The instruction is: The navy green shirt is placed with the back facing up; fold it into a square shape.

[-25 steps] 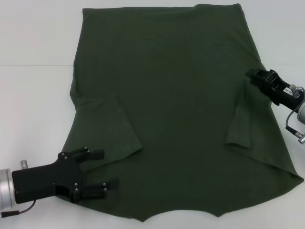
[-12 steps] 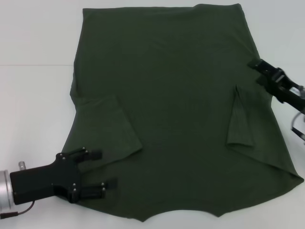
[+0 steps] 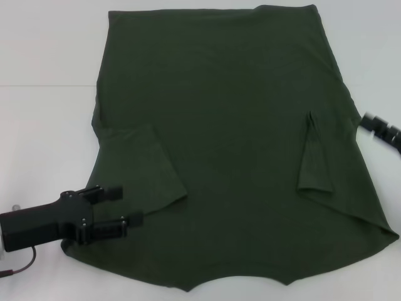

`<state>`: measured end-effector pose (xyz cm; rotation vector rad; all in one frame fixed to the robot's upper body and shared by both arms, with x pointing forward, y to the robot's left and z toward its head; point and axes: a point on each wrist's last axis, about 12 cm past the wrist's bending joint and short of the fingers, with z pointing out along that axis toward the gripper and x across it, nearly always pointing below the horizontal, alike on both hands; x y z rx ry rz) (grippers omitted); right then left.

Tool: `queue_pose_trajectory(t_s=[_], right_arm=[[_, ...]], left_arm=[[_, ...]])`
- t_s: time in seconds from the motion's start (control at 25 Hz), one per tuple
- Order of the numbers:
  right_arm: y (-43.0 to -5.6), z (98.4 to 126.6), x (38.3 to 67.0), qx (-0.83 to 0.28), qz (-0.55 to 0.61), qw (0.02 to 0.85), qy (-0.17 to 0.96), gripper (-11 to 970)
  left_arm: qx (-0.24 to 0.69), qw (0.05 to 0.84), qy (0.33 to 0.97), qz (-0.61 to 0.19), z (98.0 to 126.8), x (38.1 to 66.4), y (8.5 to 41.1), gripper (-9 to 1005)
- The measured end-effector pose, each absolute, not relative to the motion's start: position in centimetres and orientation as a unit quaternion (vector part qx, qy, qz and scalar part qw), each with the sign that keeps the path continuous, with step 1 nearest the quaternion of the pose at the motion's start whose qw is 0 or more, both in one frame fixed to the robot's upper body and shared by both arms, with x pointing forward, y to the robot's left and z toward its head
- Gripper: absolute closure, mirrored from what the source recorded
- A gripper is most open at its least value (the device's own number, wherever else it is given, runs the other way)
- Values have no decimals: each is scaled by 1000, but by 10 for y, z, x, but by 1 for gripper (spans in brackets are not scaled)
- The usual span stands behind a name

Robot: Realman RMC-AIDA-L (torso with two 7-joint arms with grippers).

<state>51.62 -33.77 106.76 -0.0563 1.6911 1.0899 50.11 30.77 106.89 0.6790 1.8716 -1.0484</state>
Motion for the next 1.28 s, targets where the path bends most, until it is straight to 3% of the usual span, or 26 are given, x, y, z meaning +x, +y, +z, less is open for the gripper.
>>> queue_pose_trajectory(t_s=[0.16,0.36,0.72,0.92,1.08,1.28], right_arm=[[-330,1068,488,-161,440,559,684,126],[-323,1057,464,-254,387,592,660,91],[-317,1023,449,-302,316,555,708,13],[-318,1020,444,-307,310,556,708,13],[-319,1022,443,-313,314,556,703,13],[-317,1023,446,-323,318,553,699,13]], left_arm=[[275,420,743,-443,1077,502,309,87],[296,407,734,-455,1081,499,310,86],[277,398,768,-418,1064,492,316,87],[245,386,782,-424,1060,489,318,86],[181,298,809,-474,1078,487,336,87],[77,196,868,-449,1092,501,354,88]])
